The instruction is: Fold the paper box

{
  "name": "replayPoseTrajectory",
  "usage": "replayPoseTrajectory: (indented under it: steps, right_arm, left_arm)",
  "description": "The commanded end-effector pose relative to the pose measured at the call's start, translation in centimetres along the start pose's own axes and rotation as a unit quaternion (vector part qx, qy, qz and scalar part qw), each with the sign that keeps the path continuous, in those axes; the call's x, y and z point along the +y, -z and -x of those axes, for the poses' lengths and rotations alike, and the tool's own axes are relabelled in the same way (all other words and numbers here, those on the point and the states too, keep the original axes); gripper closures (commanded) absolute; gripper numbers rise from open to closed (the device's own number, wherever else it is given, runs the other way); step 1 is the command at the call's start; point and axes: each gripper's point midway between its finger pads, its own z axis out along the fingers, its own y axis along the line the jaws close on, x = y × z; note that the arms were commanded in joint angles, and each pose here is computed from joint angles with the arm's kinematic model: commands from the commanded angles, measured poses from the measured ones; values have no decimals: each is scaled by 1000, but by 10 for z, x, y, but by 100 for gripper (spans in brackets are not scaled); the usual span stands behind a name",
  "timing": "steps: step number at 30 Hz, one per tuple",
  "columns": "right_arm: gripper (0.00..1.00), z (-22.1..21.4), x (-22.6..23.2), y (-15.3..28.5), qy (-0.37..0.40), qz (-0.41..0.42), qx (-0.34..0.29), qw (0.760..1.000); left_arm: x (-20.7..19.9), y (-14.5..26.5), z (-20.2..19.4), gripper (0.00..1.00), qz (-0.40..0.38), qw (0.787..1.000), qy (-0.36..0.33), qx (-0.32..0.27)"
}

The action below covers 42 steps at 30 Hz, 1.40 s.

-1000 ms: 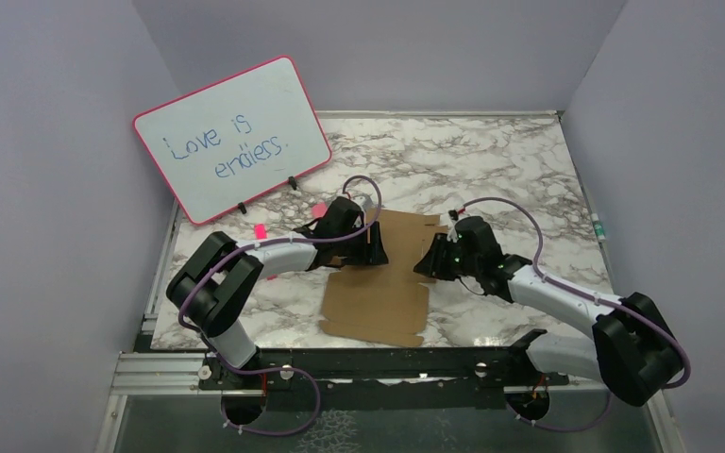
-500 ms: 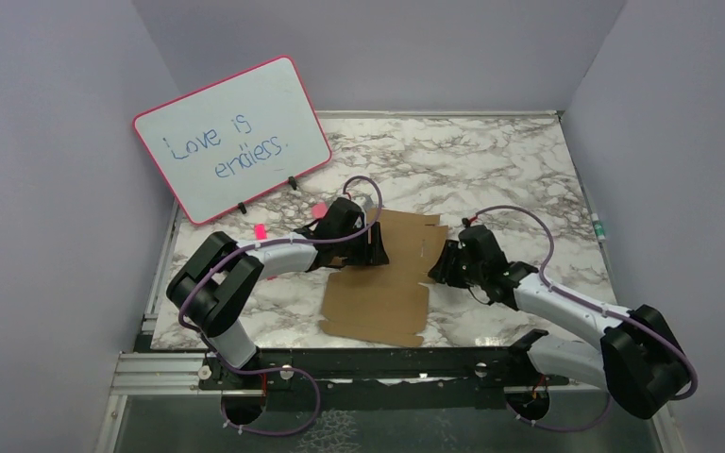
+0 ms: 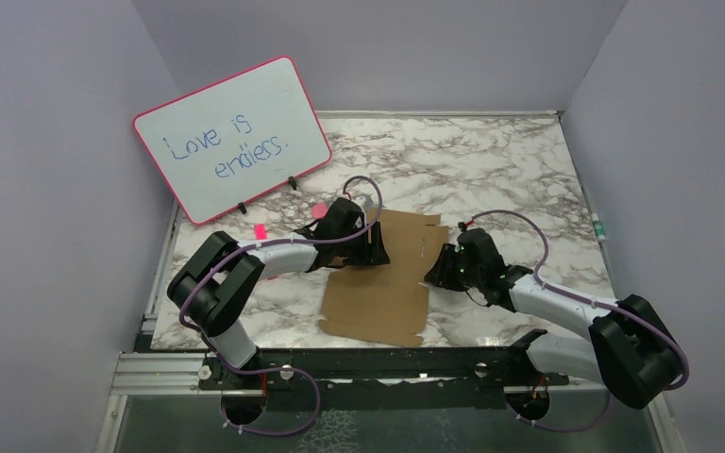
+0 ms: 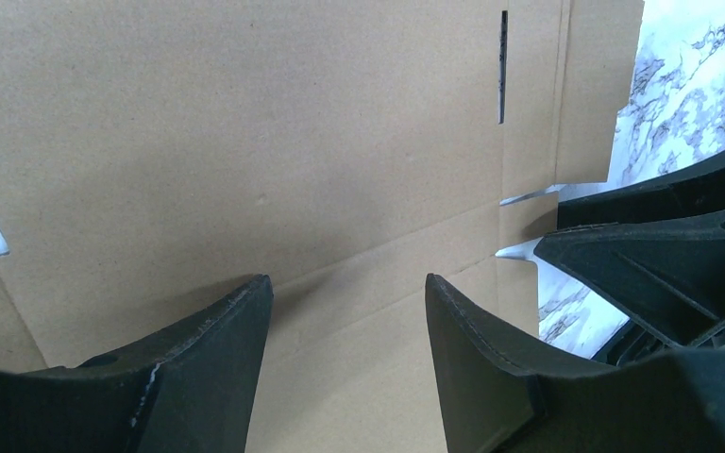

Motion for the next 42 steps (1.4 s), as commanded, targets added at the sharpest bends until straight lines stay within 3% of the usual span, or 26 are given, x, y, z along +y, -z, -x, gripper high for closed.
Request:
replayPoseTrajectory:
  steps: [1, 8, 29, 38, 42]
  right_arm:
    - [63, 7, 26, 4, 2, 56, 1, 998]
    - [67, 19, 49, 13, 12, 88, 4, 996]
    - [66, 17, 66, -11, 17, 113, 53, 992]
    - [60, 28, 69, -8, 34, 105, 45, 993]
    - [50, 41, 67, 1, 61, 87, 19, 994]
  left_arm:
    - [10, -5, -20, 37, 9, 1000, 8, 25]
    - [6, -5, -20, 37, 3, 1000, 6, 26]
    - [1, -7, -19, 38, -2, 1000, 6, 23]
    - [-4, -4, -12, 38, -5, 1000, 1, 16]
    - [-9, 10, 3, 37, 8, 1000, -18, -1]
